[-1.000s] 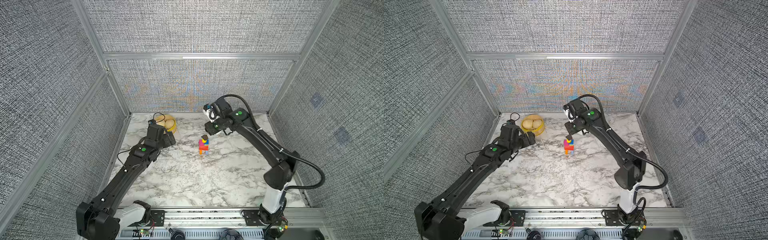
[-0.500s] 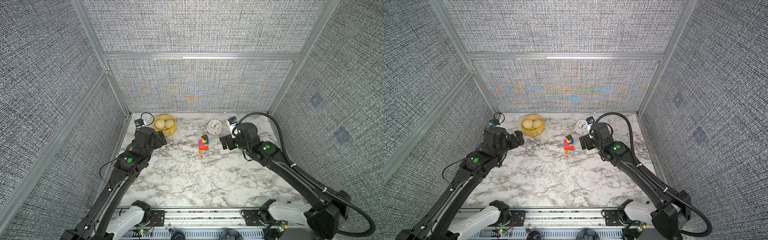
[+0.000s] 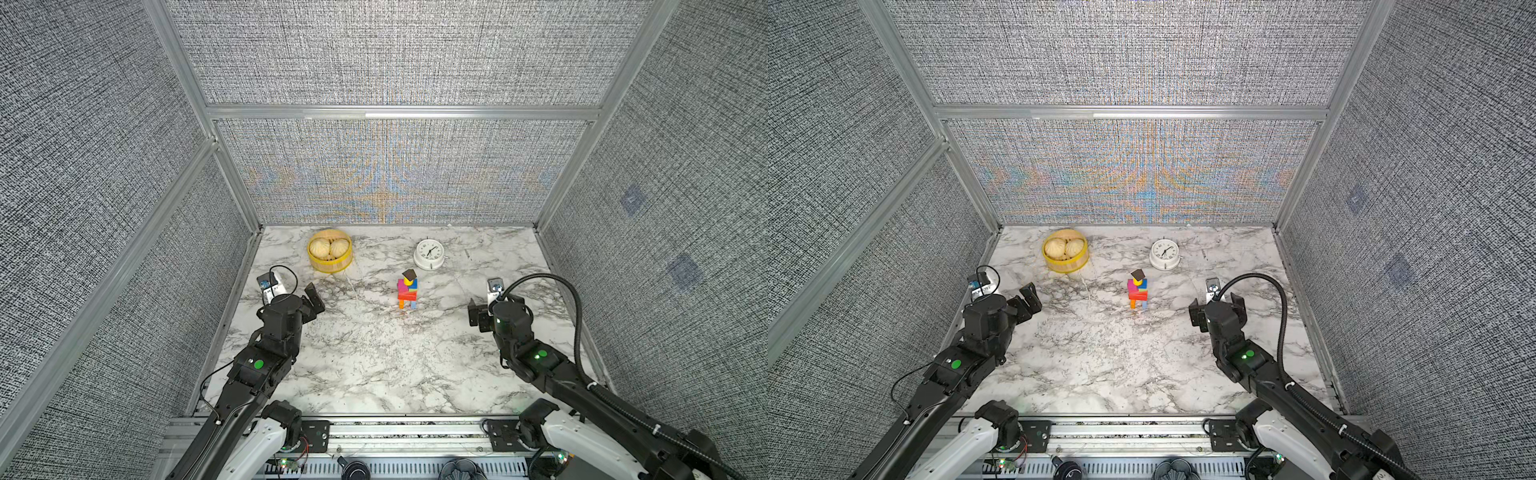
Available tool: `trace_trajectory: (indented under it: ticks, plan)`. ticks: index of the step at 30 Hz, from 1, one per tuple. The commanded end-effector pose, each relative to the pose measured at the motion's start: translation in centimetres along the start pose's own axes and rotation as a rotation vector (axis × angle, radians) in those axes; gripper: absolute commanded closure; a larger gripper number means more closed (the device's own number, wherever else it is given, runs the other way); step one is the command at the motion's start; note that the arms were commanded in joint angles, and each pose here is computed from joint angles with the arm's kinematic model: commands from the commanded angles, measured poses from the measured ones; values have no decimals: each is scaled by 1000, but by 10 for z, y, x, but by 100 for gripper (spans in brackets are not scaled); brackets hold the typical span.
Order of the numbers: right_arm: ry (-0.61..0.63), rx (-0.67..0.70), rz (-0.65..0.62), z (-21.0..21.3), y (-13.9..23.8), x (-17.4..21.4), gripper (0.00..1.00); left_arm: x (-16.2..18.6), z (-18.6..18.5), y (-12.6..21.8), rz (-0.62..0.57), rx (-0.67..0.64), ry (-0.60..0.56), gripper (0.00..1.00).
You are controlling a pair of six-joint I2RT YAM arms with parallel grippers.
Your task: Build the wood block tower
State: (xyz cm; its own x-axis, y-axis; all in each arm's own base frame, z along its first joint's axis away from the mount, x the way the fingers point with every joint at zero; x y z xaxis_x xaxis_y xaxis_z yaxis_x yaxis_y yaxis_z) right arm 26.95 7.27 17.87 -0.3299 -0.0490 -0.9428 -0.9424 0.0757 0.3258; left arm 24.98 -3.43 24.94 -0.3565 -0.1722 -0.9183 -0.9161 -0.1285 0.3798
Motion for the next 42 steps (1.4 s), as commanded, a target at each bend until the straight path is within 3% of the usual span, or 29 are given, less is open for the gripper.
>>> trace_trajectory:
  ticks: [1,4,6,9,12,16,21,27,30,37,42]
  plan:
    - [-44,25,-242,-7,6,-25,1,-6,14,-6,-94,-108,5,1]
    - [-72,13,-314,-10,9,-18,1,5,14,-17,-147,-116,-57,1]
    - [-65,27,-266,-11,4,-14,1,9,5,-26,-207,-71,-137,1]
    - [-46,63,-196,-14,-7,-9,1,15,6,-43,-265,-133,-211,1]
    - [-26,101,-199,-20,-16,0,1,25,9,-69,-170,-193,-277,1]
    - [-28,174,-193,-37,-28,12,1,24,15,-92,-142,-249,-308,1]
    - [-33,197,-156,-47,-45,26,1,24,22,-113,-71,-235,-410,1]
    - [-62,187,-217,-47,-60,22,1,43,59,-128,-15,-250,-341,1]
    - [-74,184,-231,-47,-69,31,1,53,75,-135,-18,-267,-225,1]
    - [-57,121,-208,-38,-78,35,1,61,70,-149,-23,-223,-251,1]
    - [-77,68,-223,-38,-68,42,1,66,62,-149,-107,-164,-302,1]
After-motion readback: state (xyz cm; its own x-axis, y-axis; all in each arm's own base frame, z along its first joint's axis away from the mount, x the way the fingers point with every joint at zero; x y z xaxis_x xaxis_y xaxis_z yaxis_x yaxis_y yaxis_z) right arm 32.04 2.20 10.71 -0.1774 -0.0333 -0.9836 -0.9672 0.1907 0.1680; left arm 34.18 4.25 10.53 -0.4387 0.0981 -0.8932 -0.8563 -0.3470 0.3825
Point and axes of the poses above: each gripper's point midway between its finger pads, its own y axis back along the fingers, its own z axis along the line the jaws close on, x = y × z, the point moved 3 cm from there along y, back along the fingers, and after that the axes turned 11 degrees about -y, right-handed, at the moved point
